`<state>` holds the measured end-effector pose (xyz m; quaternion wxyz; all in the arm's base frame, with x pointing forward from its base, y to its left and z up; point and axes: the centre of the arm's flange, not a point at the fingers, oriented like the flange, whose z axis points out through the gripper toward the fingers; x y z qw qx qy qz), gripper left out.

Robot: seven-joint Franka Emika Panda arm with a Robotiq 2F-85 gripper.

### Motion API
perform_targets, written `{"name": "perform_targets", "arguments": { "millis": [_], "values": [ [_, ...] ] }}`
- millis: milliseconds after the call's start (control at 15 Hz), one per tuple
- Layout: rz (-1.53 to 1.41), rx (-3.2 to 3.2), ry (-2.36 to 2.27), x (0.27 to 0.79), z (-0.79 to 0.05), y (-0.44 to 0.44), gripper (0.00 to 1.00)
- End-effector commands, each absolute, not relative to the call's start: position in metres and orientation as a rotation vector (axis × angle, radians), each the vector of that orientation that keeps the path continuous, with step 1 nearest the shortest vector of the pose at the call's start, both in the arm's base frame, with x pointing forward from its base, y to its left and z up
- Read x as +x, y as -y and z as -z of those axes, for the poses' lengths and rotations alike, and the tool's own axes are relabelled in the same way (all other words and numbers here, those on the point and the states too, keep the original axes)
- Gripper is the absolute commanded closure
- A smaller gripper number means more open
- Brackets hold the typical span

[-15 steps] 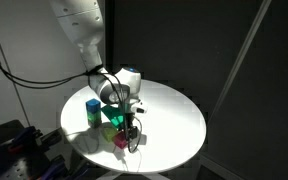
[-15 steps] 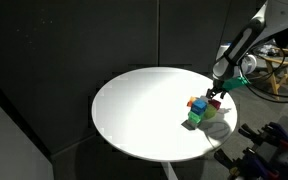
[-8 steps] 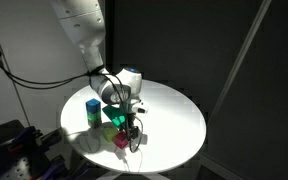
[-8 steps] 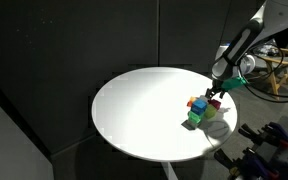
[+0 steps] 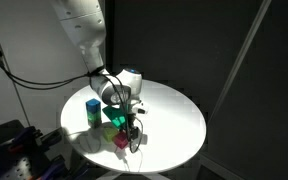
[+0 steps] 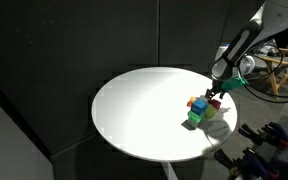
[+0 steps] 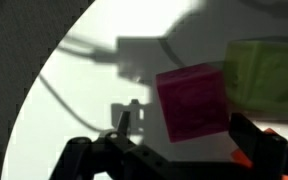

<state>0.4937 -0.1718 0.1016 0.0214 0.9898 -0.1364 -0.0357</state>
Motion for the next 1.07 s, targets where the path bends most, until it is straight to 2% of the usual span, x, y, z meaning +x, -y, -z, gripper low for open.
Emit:
{"name": "perform_targets", "arguments": {
  "millis": [0,467,533,600,867,1000],
  "values": [
    [0.103,3.083,0.402,0.4979,-0.1003,0.1789,0.00],
    [0.113,3.084,0.402,0.4969,-0.0973,0.1785,0.00],
    [0.115,3.085,0.403,0.4970,-0.0971,0.1785,0.25],
    [0.116,3.085,0.401,0.4969,-0.0967,0.1784,0.26],
    [0.122,3.084,0.398,0.4967,-0.0952,0.1777,0.60],
    [0.121,3.082,0.395,0.4976,-0.0989,0.1772,0.69]
  ]
}}
